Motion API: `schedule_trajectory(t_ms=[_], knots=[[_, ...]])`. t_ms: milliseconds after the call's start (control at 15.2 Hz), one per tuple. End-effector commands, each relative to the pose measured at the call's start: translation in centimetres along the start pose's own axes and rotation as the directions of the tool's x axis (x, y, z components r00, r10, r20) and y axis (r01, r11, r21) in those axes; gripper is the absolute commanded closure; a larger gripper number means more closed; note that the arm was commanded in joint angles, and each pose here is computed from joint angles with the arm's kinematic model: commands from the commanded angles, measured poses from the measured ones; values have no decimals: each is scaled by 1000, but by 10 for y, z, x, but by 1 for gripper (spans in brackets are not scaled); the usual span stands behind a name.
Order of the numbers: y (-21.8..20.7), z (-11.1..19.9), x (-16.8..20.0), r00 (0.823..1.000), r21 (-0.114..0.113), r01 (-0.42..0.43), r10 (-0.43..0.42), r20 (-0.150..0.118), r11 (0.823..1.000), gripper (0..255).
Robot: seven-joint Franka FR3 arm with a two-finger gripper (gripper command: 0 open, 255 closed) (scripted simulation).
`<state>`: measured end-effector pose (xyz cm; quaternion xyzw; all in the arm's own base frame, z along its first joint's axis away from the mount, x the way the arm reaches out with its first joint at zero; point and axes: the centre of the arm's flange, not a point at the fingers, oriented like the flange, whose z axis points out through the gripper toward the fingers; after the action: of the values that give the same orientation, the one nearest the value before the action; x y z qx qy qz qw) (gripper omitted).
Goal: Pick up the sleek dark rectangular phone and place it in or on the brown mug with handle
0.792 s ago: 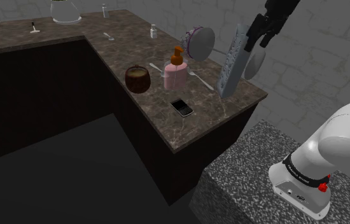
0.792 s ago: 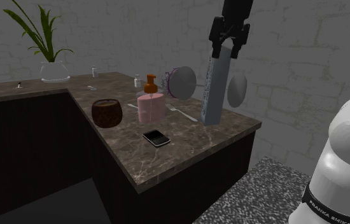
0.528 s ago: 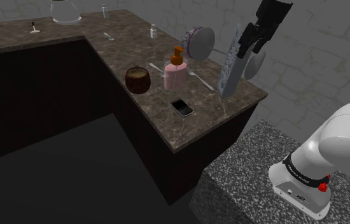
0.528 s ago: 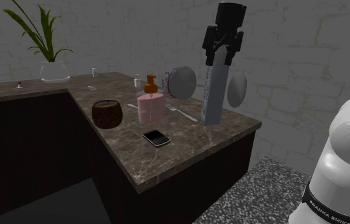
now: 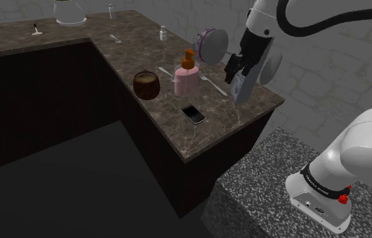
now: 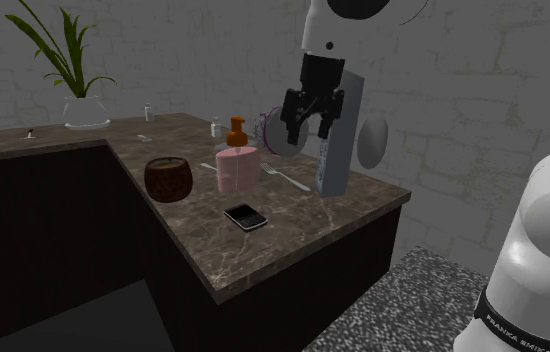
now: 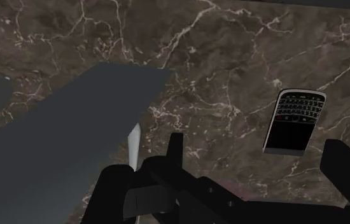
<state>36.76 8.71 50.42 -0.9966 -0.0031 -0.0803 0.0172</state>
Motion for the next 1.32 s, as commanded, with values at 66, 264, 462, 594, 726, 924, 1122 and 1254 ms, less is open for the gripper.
schedule_trajectory(t_ms=[66, 264, 462, 594, 726, 924, 1122, 1254], knots=[[-25, 31, 10, 1000, -4, 17, -17, -13, 1000, 0], [-47, 62, 19, 999, -10, 33, -34, -23, 999, 0], [-70, 94, 28, 998, -16, 50, -50, -33, 999, 0], [-84, 115, 33, 997, -20, 61, -61, -40, 998, 0], [-99, 136, 39, 996, -24, 72, -73, -46, 997, 0], [-109, 156, 43, 995, -27, 79, -80, -51, 997, 0], [-108, 172, 44, 995, -27, 79, -80, -51, 997, 0], [-108, 182, 45, 995, -27, 79, -80, -51, 997, 0]])
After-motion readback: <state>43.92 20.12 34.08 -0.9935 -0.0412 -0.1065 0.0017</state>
